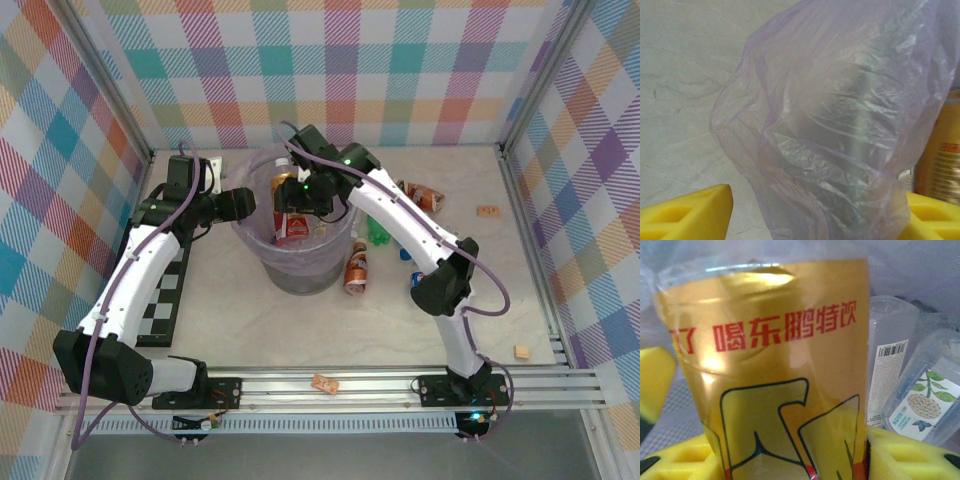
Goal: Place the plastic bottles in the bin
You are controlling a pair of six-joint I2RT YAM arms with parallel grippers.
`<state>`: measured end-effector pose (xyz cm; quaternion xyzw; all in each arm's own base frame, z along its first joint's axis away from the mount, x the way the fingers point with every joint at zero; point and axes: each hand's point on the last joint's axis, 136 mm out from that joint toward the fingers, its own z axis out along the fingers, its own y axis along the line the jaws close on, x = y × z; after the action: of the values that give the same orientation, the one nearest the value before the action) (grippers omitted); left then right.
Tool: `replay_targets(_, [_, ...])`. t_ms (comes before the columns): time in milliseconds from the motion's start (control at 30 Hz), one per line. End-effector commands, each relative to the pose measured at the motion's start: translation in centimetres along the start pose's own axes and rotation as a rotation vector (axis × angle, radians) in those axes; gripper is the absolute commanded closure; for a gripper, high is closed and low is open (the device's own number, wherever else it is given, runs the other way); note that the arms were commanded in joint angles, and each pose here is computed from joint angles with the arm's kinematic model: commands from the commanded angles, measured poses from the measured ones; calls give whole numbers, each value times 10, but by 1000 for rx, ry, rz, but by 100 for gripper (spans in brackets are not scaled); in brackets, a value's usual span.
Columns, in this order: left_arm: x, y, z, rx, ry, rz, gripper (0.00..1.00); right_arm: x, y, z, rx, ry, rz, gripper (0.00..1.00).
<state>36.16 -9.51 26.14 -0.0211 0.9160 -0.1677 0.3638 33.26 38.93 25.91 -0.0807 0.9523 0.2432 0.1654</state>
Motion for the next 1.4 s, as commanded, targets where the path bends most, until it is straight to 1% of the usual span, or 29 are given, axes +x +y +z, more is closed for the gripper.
replay_targets(0, [2, 4, -3, -4, 2, -7, 30, 0, 4, 11, 3, 8, 20, 45])
replay_targets(67, [1, 5, -4, -6, -1, -5, 30, 4, 0, 26, 13, 36, 33, 44])
replay_targets(167, [2, 5, -6, -12, -3, -2, 30, 9, -2, 42, 19, 63, 49, 40])
replay_targets(433, [2, 6, -6, -14, -2, 0, 30, 19, -13, 72, 40, 104, 96, 36])
replay_targets(500, [2, 6, -6, -15, -1, -1, 30, 22, -14, 76, 40, 116, 101, 33])
replay_targets(567, [2, 6, -7, -17, -3, 1, 30, 23, -14, 75, 40, 116, 100, 27])
replay_targets(667, [3, 7, -6, -17, 0, 1, 30, 19, -13, 69, 36, 100, 90, 23])
replay_targets(800, [2, 6, -6, -17, -3, 1, 30, 18, -5, 51, 18, 87, 63, 18])
replay_targets(933, [2, 6, -6, -17, -2, 1, 30, 16, 8, 17, 9, 35, -8, 12])
replay_targets(1033, [2, 7, -6, -21, -2, 1, 30, 13, 13, -9, -6, -3, -38, 12])
replay_targets(1233, [2, 7, -5, -21, 0, 1, 30, 6, 6, -65, 32, -99, -111, 9])
replay_targets(1367, [3, 7, -5, -21, 3, 0, 30, 5, -9, -103, 102, -165, -163, 8])
